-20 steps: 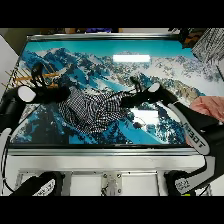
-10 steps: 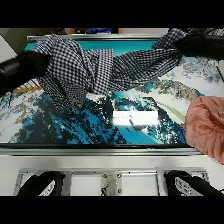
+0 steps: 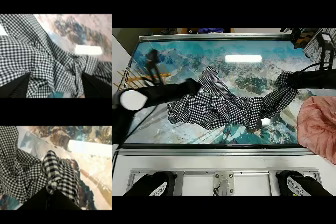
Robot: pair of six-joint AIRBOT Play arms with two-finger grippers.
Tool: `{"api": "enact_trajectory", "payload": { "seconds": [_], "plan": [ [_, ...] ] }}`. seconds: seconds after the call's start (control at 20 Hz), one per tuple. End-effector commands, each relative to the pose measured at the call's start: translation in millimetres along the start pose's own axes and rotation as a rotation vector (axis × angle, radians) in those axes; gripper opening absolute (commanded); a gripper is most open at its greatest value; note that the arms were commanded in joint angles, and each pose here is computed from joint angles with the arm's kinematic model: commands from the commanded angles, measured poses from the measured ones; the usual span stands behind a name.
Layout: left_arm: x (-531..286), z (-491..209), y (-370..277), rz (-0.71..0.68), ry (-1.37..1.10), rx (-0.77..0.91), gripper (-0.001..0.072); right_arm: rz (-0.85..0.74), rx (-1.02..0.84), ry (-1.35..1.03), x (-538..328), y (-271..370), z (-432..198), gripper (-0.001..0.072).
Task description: Fold the clothes and pants, and hang the long-sleeved shirts on hangers.
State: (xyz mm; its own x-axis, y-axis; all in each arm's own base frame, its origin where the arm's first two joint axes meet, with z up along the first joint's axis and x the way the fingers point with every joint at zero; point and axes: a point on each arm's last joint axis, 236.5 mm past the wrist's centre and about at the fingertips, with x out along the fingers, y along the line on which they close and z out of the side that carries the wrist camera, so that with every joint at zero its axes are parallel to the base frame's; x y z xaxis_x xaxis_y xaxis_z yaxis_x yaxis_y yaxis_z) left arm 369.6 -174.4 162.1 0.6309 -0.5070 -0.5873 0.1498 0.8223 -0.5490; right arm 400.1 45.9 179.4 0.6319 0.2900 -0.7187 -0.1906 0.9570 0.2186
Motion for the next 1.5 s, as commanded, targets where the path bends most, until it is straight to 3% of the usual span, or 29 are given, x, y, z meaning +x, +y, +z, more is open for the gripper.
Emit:
{"api": "enact_trajectory", "payload": {
  "seconds": [0.0, 0.3, 0.65, 1.15, 1.2, 1.3, 1.35, 1.45],
  "plan": [
    [50, -62, -35, -0.069, 0.209, 0.048, 0.0680, 0.010, 0.037, 0.067, 14, -2, -25, 0.0007],
    [175, -190, -147, -0.188, 0.444, 0.280, 0.0679, 0.028, 0.043, 0.055, 10, 3, -22, 0.0008],
    [272, -241, -127, -0.060, 0.612, 0.443, 0.0680, 0.027, 0.043, 0.054, 10, 3, -22, 0.0008],
    [296, -261, -133, -0.027, 0.643, 0.377, 0.0678, 0.027, 0.043, 0.050, 10, 3, -21, 0.0008],
    [296, -261, -132, -0.019, 0.643, 0.355, 0.0569, 0.027, 0.043, 0.050, 10, 3, -21, 0.0008],
    [297, -255, -128, -0.014, 0.638, 0.345, 0.0131, 0.027, 0.044, 0.050, 10, 3, -21, 0.0008],
    [296, -249, -126, -0.010, 0.635, 0.338, 0.0013, 0.026, 0.043, 0.047, 10, 3, -20, 0.0008],
    [286, -208, -126, -0.017, 0.579, 0.312, 0.0013, 0.009, 0.040, -0.005, 1, -1, -9, 0.0007]
  ]
}}
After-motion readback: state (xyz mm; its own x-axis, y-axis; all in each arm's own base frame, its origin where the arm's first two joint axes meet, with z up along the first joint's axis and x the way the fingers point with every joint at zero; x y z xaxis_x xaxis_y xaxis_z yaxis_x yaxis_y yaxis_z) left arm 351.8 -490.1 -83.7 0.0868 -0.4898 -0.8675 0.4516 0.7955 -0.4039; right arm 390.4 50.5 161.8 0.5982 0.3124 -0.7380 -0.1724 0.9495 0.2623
